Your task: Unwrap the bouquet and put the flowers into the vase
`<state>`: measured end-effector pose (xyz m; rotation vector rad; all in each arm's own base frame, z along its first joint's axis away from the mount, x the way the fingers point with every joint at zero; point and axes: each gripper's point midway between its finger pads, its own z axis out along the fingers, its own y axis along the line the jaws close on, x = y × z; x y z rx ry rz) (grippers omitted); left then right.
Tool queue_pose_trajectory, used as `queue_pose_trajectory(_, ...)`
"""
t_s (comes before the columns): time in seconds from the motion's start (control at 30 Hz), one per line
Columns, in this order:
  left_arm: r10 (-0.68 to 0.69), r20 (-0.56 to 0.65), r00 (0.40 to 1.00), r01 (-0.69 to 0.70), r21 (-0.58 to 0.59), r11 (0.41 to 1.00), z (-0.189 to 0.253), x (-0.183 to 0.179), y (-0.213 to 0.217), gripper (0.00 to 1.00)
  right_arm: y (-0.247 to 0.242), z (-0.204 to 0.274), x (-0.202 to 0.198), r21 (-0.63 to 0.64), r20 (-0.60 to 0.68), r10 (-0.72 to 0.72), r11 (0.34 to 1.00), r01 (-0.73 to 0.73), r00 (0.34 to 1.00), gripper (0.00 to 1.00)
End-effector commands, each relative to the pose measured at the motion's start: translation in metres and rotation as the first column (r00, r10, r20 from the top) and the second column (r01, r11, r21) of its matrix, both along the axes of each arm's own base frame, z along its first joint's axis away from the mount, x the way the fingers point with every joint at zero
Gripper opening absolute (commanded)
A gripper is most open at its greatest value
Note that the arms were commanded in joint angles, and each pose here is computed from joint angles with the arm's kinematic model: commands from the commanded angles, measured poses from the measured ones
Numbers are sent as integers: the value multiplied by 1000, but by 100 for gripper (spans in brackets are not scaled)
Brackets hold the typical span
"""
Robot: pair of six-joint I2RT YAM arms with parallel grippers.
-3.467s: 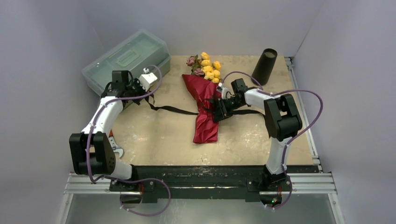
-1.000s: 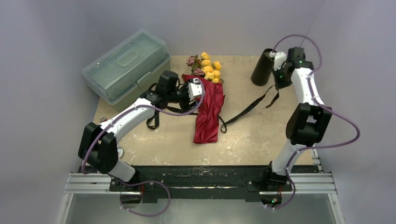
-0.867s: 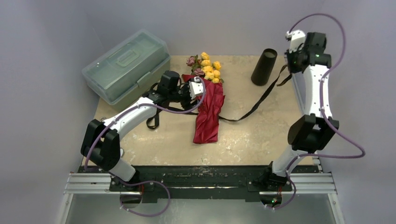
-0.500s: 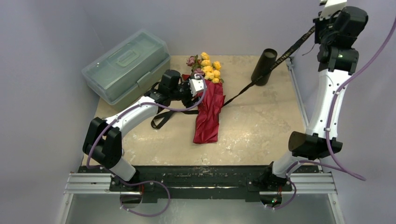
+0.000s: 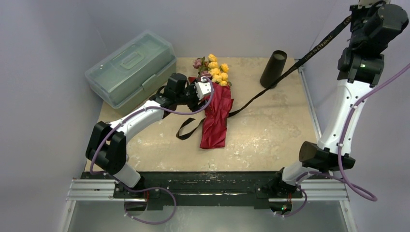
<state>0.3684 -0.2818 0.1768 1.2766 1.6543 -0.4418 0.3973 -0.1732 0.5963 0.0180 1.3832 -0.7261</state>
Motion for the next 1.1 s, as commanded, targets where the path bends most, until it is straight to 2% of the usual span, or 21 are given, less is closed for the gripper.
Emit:
queue_pose_trajectory(0.0,7,27,1000,-7,-29,1000,8,4,-4,65,15,-46,5,-20,-162,91,995,-95,983,0)
queue_pose_trajectory(0.1,10,29,1000,-9,-28,1000,8,5,-5,65,21,-112,6,23,-350,140,990,-141,926,0)
queue_pose_trajectory(0.23,16,29,999,-15,-22,1000,8,6,-3,65,42,-196,-1,106,-542,262,964,-245,799,0)
queue_pose_trajectory(0.4,18,22,1000,-17,-18,1000,5,5,-2,65,45,-316,-32,162,-767,283,954,-253,577,0)
queue_pose_trajectory(0.47,19,20,1000,-18,-18,1000,5,5,-3,65,41,-365,-53,156,-847,254,958,-239,466,0)
queue_pose_trajectory(0.5,19,20,1000,-19,-16,1000,5,5,-2,65,35,-389,-65,141,-894,220,965,-222,389,7)
queue_pose_trajectory(0.53,20,21,1000,-19,-17,1000,6,5,-2,65,35,-409,-76,155,-925,219,963,-218,311,18)
queue_pose_trajectory(0.6,9,17,1000,-9,-14,1000,6,3,-2,65,47,-432,-85,245,-937,296,936,-252,184,55)
queue_pose_trajectory(0.63,-4,5,1000,4,-8,1000,4,0,-3,66,55,-434,-84,296,-926,345,915,-273,151,65)
queue_pose_trajectory(0.67,-17,-3,1000,17,-5,1000,2,-2,-4,66,60,-435,-83,329,-918,376,899,-290,125,72)
queue_pose_trajectory(0.7,-24,-13,1000,24,-5,1000,1,-4,-4,66,66,-432,-79,352,-906,404,884,-307,125,77)
queue_pose_trajectory(0.77,-34,-20,999,34,-7,999,2,-6,-5,66,85,-430,-64,400,-874,469,843,-361,126,82)
queue_pose_trajectory(0.9,-33,-16,999,33,-12,999,4,-6,-6,66,143,-446,-40,455,-848,529,761,-462,38,82)
queue_pose_trajectory(1.07,-39,-34,999,39,2,999,5,-8,-4,66,193,-472,-8,484,-827,562,693,-535,-21,80)
